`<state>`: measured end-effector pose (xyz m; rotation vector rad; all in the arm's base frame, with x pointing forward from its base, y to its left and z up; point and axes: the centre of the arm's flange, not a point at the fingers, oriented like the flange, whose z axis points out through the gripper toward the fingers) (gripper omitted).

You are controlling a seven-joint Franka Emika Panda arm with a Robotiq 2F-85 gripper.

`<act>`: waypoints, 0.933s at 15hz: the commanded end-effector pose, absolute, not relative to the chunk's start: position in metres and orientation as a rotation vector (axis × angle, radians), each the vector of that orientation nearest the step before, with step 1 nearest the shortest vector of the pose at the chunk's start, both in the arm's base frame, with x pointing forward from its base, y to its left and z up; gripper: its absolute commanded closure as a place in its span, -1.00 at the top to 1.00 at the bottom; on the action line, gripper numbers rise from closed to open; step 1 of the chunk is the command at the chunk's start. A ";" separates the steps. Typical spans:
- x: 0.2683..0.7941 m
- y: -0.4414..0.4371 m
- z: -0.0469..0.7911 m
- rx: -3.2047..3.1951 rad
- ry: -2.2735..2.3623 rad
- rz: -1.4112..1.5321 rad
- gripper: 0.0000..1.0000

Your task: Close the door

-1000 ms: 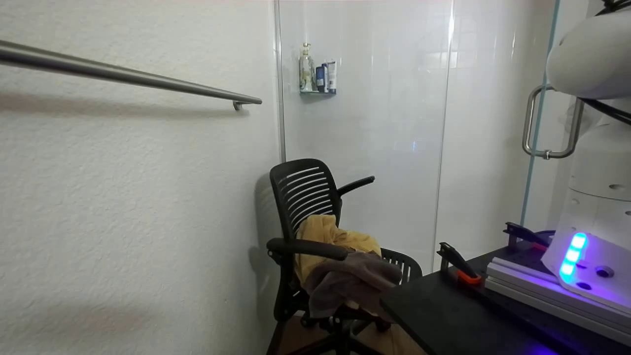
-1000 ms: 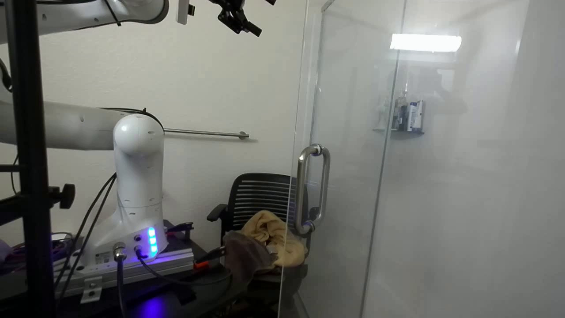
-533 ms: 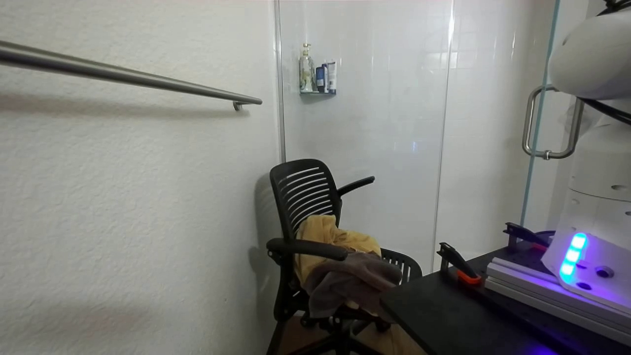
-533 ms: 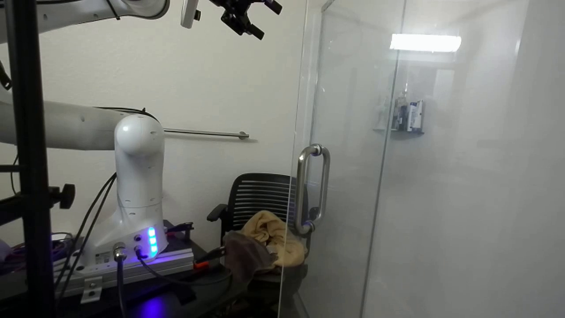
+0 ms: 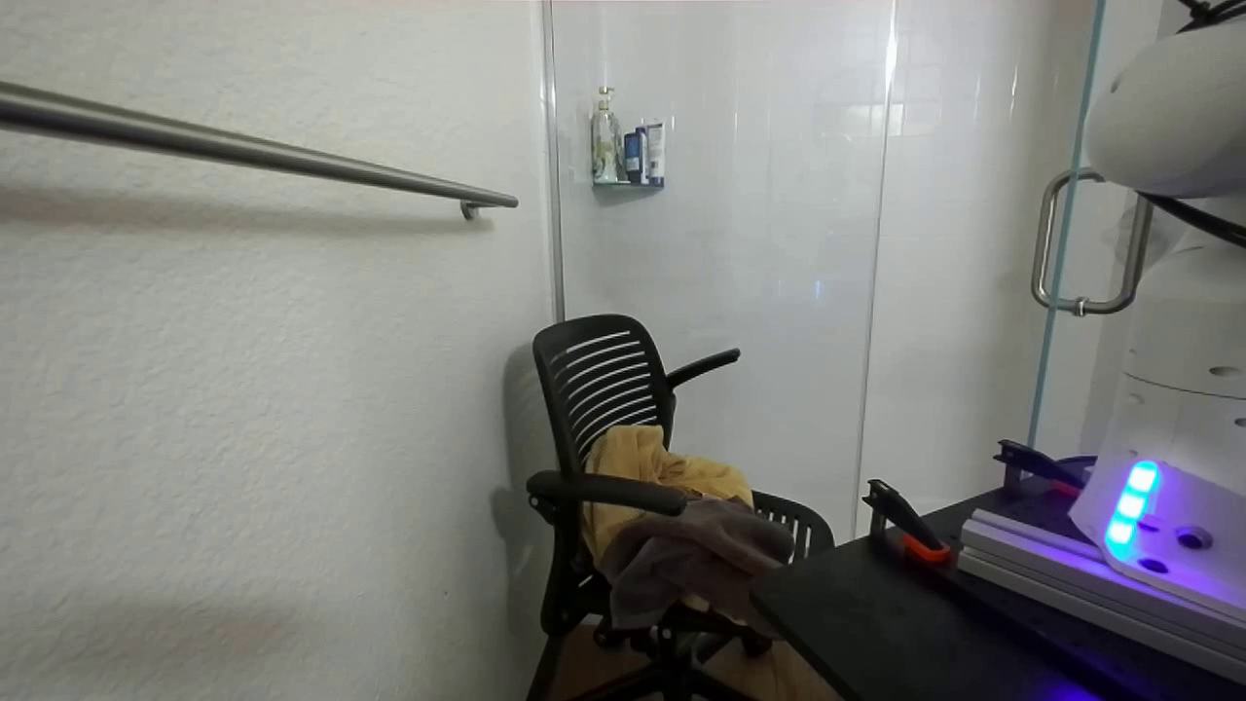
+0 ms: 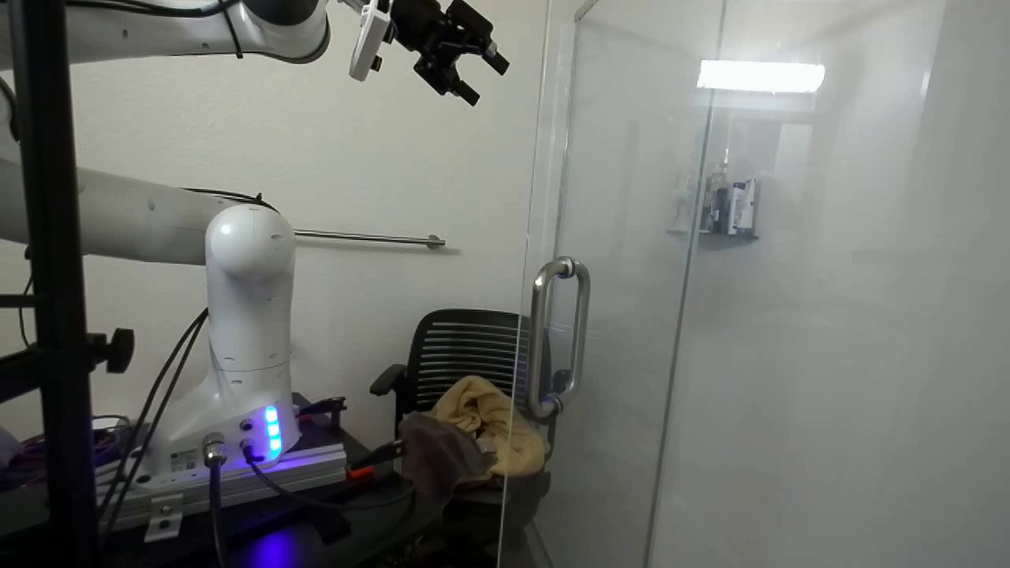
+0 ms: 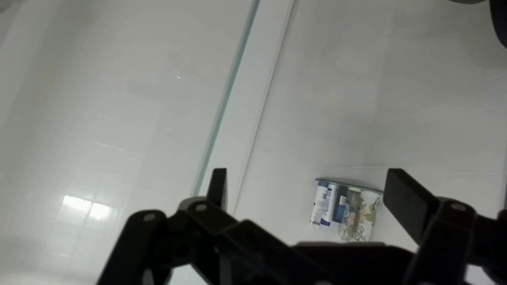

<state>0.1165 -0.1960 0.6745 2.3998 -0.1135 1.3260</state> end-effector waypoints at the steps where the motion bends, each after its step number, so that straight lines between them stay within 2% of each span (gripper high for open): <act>1: 0.125 -0.189 0.669 2.347 -0.193 1.340 1.00; 4: 0.093 -0.182 0.665 2.259 -0.145 1.324 1.00; 8: 0.064 -0.214 0.673 2.131 -0.347 1.330 1.00; 14: 0.096 -0.258 0.674 2.189 -0.484 1.269 1.00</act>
